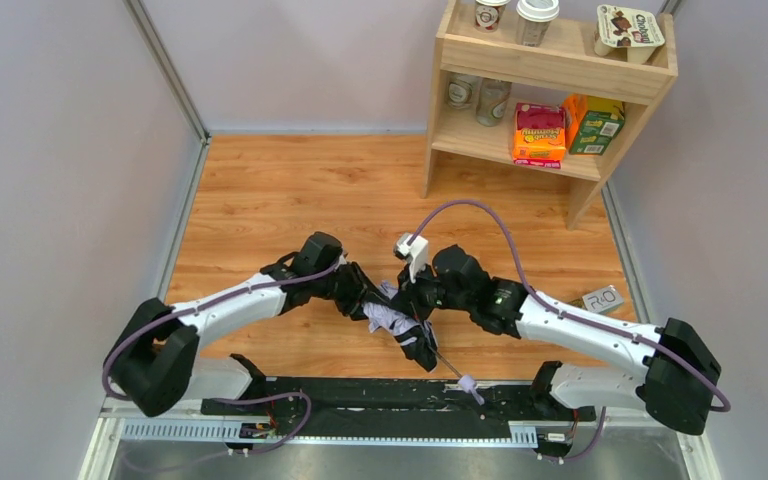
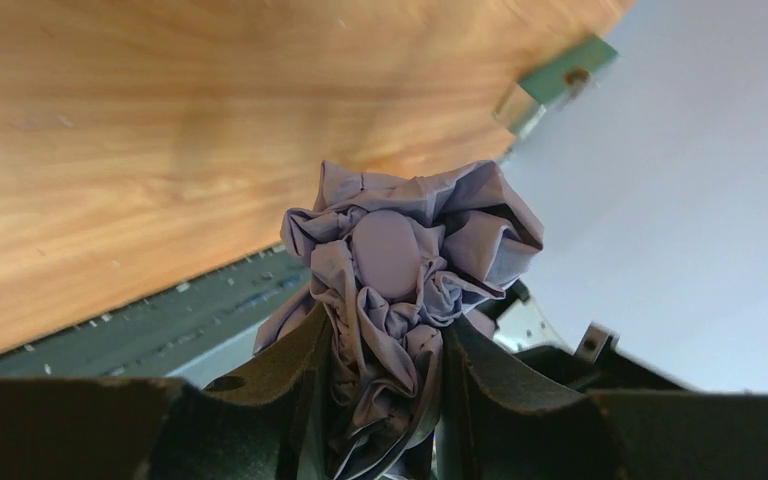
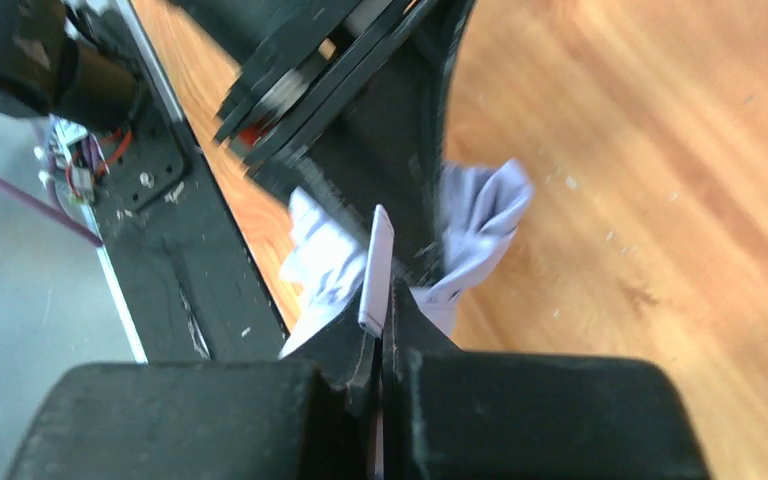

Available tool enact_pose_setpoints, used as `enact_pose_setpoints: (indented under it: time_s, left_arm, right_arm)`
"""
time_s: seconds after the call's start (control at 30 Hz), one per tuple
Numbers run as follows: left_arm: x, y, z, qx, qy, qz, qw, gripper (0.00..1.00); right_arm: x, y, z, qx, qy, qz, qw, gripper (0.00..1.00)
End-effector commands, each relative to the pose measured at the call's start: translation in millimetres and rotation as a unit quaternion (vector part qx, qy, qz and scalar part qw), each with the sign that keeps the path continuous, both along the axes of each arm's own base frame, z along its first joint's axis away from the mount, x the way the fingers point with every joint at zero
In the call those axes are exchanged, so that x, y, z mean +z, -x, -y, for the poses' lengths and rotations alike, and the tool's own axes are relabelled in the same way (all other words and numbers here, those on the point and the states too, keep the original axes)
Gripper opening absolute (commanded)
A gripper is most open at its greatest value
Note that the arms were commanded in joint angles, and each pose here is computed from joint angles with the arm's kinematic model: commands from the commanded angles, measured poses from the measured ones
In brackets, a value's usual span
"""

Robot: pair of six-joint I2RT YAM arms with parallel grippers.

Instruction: Put away the umbrella

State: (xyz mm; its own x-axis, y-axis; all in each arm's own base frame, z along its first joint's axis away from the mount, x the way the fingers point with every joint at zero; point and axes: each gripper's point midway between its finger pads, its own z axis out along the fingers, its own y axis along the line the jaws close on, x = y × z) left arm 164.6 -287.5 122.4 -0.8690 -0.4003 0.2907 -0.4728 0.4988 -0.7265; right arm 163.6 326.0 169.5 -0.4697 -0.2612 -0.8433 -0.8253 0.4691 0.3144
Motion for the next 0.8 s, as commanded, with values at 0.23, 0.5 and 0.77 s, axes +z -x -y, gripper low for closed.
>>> enact_pose_setpoints:
  time_s: [0.23, 0.5, 0.77]
  left_arm:
    - [-105, -47, -37, 0.105, -0.153, 0.002, 0.983, 0.00]
    - [-104, -51, -32, 0.083, -0.160, 0.015, 0.984, 0.00]
    - [-109, -52, -19, 0.050, -0.097, 0.025, 0.994, 0.00]
  right_arm:
    - [114, 16, -44, 0.026, -0.203, 0.031, 0.978, 0.00]
    - [50, 22, -65, 0.077, -0.124, -0.001, 0.989, 0.00]
    - [9, 33, -69, 0.113, -0.103, -0.053, 0.987, 0.00]
